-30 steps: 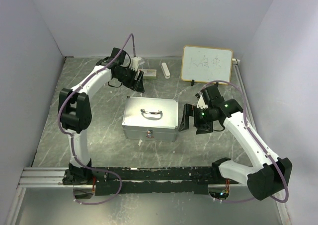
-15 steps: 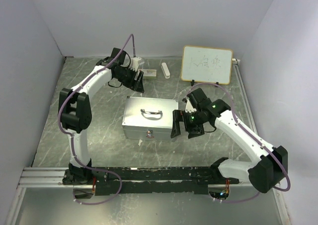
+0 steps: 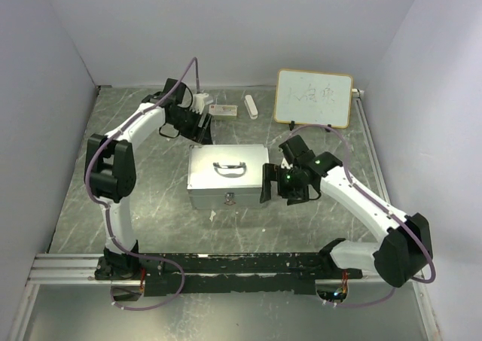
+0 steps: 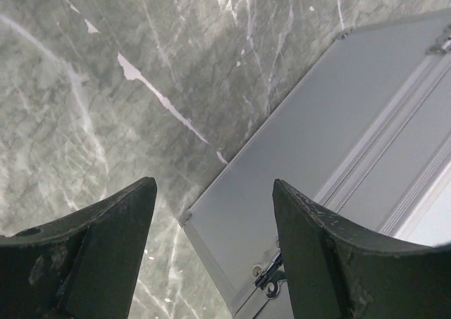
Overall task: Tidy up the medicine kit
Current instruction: Move the medicine box to the center of the board.
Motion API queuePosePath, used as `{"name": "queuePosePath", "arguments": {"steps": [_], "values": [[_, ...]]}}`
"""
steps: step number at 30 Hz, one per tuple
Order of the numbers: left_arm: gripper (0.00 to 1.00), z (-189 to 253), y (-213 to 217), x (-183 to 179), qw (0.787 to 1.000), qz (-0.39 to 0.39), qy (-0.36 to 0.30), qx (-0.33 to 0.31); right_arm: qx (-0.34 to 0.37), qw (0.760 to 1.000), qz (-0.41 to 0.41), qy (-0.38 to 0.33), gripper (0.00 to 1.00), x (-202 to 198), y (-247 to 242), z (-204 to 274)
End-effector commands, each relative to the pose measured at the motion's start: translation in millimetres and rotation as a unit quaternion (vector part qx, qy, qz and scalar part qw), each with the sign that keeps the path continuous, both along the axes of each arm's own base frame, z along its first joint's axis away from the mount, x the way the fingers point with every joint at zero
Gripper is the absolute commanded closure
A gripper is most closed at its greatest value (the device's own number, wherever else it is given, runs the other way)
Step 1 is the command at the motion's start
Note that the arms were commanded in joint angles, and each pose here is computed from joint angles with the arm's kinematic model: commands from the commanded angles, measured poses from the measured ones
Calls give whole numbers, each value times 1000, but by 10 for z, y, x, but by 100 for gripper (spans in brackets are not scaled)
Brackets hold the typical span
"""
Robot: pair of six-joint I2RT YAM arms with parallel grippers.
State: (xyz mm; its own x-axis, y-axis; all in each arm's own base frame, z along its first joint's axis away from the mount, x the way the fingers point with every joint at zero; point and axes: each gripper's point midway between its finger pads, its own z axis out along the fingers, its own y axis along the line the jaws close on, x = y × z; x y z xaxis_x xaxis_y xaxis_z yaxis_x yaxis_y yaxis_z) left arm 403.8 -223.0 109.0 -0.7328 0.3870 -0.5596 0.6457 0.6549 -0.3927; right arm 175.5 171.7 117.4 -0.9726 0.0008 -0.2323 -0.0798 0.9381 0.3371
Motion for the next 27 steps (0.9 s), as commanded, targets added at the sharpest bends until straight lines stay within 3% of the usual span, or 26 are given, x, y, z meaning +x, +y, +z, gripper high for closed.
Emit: {"name": "queuePosePath", "arguments": {"steps": [1,11,27], "values": [[22,215,78,-108,1000,-2,-14,-8,-14,998,-30,-48,0,363,20,-2],[22,345,105,-285,1000,-1,-5,-20,-23,995,-55,-85,0,841,-106,78],[22,474,109,-500,999,-1,9,-36,-23,993,-58,-102,0,1245,-269,62]]}}
